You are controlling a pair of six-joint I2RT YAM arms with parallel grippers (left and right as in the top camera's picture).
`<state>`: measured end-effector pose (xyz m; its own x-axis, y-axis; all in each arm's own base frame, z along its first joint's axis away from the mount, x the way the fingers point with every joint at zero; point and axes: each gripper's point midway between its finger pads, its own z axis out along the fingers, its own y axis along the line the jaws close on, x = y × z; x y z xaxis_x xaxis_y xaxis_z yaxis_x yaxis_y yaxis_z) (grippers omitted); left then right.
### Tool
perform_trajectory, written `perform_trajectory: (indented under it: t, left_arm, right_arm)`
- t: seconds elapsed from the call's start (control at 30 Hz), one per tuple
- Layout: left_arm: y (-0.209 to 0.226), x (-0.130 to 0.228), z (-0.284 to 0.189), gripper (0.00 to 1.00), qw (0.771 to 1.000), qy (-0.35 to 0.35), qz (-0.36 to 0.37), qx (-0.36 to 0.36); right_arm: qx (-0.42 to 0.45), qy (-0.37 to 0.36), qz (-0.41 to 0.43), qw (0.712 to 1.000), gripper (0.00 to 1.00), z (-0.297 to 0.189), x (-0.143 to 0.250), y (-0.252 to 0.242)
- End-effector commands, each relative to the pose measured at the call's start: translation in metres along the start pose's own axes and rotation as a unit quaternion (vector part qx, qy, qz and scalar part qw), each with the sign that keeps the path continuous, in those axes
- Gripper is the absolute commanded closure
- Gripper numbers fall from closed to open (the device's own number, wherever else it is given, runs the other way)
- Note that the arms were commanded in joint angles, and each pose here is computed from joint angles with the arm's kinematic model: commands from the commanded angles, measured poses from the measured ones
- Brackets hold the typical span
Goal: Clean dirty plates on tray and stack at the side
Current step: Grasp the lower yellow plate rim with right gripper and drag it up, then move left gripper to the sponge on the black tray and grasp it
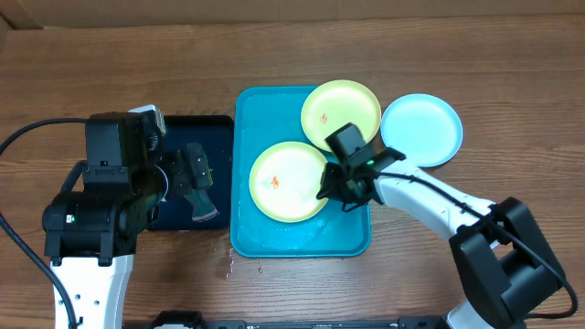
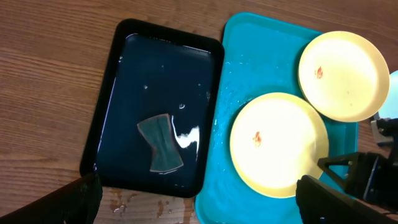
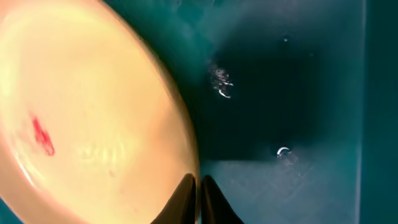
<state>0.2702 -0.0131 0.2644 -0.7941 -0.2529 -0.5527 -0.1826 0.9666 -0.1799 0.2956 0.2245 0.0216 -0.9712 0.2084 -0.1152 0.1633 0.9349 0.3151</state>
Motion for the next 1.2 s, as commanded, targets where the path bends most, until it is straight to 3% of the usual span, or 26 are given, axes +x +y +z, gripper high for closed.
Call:
perform_trajectory:
  t: [0.0, 0.17, 0.67, 0.97, 1.17]
  left_arm:
    - [0.001, -0.005, -0.002, 0.0, 1.0, -0.008, 0.007, -0.004]
    - [0.001, -0.005, -0.002, 0.0, 1.0, -0.008, 0.007, -0.004]
    - [0.001, -0.005, -0.002, 0.0, 1.0, -0.008, 0.007, -0.004]
    - [0.001, -0.004, -0.001, 0.0, 1.0, -0.006, 0.007, -0.004]
    - [-0.01, -0.024, -0.001, 0.0, 0.999, -0.044, 0.008, 0.022]
  right_arm:
    - [0.026, -0.037, 0.0, 0.999, 0.81, 0.002, -0.006, -0.001]
    - [0.028, -0.062, -0.001, 0.998, 0.76, 0.001, -0.016, 0.0]
    - [0.038, -0.072, -0.001, 0.997, 0.87, 0.005, -0.02, -0.004]
    - [0.036, -0.067, -0.002, 0.997, 0.86, 0.006, -0.018, -0.003]
    - [0.032, -0.056, -0.004, 0.998, 0.86, 0.007, -0.012, -0.001]
